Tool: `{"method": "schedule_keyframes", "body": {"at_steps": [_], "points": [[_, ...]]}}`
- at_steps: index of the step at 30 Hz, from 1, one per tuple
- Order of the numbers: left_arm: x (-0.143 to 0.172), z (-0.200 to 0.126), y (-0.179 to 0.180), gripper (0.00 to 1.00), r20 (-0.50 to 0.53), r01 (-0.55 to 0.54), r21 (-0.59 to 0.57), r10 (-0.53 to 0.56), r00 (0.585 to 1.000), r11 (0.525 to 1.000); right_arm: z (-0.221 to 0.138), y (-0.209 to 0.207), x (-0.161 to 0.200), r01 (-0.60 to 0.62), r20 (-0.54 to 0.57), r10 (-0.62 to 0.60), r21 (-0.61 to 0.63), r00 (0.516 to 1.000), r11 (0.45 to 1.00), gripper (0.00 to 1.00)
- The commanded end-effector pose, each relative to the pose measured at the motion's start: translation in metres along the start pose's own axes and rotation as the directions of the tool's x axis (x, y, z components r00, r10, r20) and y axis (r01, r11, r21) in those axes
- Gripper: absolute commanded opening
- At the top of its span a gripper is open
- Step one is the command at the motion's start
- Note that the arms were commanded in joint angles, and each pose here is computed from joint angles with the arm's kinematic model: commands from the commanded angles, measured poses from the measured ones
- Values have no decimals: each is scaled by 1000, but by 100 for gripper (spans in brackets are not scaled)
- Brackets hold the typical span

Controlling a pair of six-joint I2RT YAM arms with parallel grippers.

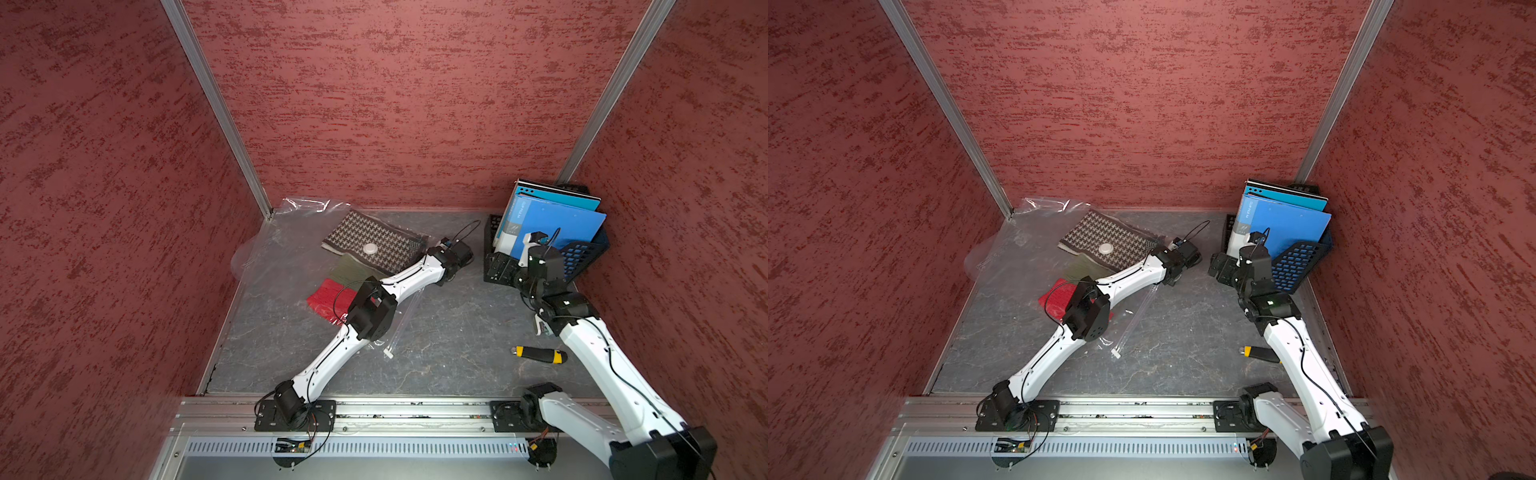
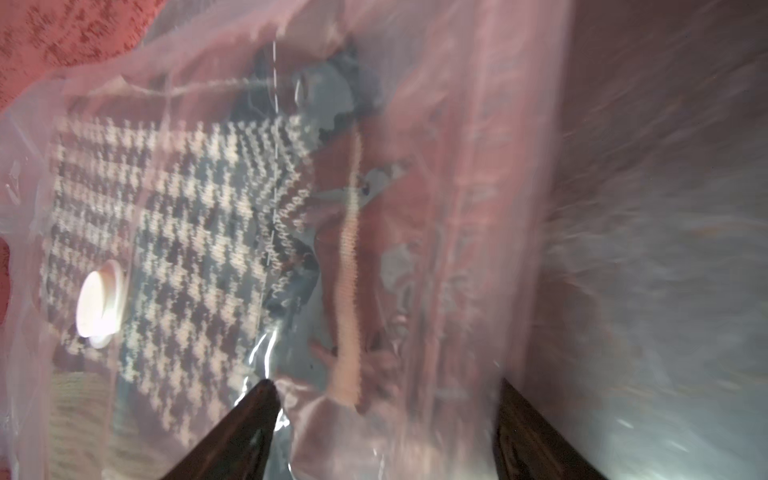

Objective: Take the scarf out of the vacuum bag
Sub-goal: Open the vacuum bag at the center of the board.

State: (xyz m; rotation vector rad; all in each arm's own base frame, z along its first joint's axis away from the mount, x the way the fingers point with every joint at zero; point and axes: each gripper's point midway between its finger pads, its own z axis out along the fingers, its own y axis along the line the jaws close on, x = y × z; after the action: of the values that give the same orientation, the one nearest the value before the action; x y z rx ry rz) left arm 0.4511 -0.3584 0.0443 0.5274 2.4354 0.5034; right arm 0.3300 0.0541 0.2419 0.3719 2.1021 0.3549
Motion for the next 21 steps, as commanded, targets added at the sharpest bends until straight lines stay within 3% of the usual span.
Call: {"method": "schedule_keyframes", "body": {"at_steps": [1, 4, 7, 14, 18, 21], "points": [[-1, -3, 7, 80, -2, -13, -12, 13, 1000, 1000, -1, -3, 8, -11, -18, 11, -8, 1000, 1000, 96], [-2, -4, 9, 79, 1, -11, -13, 11, 1000, 1000, 1, -2, 11, -12, -30, 12, -15, 999, 1000, 96], [-3, -10, 11, 71, 7, -12, -12, 12, 1000, 1000, 4, -3, 12, -12, -39, 12, -10, 999, 1000, 96], [7, -16, 21, 22, -16, -7, -22, 7, 1000, 1000, 5, -3, 13, -15, -44, 14, -11, 999, 1000, 96], [10, -28, 26, 11, -37, 4, -1, -4, 999, 1000, 10, 1, 21, -24, -80, 22, -30, 997, 999, 92], [6, -45, 33, 5, -35, 22, 32, -21, 999, 999, 20, 7, 43, -62, -169, 48, -76, 984, 995, 83]]}}
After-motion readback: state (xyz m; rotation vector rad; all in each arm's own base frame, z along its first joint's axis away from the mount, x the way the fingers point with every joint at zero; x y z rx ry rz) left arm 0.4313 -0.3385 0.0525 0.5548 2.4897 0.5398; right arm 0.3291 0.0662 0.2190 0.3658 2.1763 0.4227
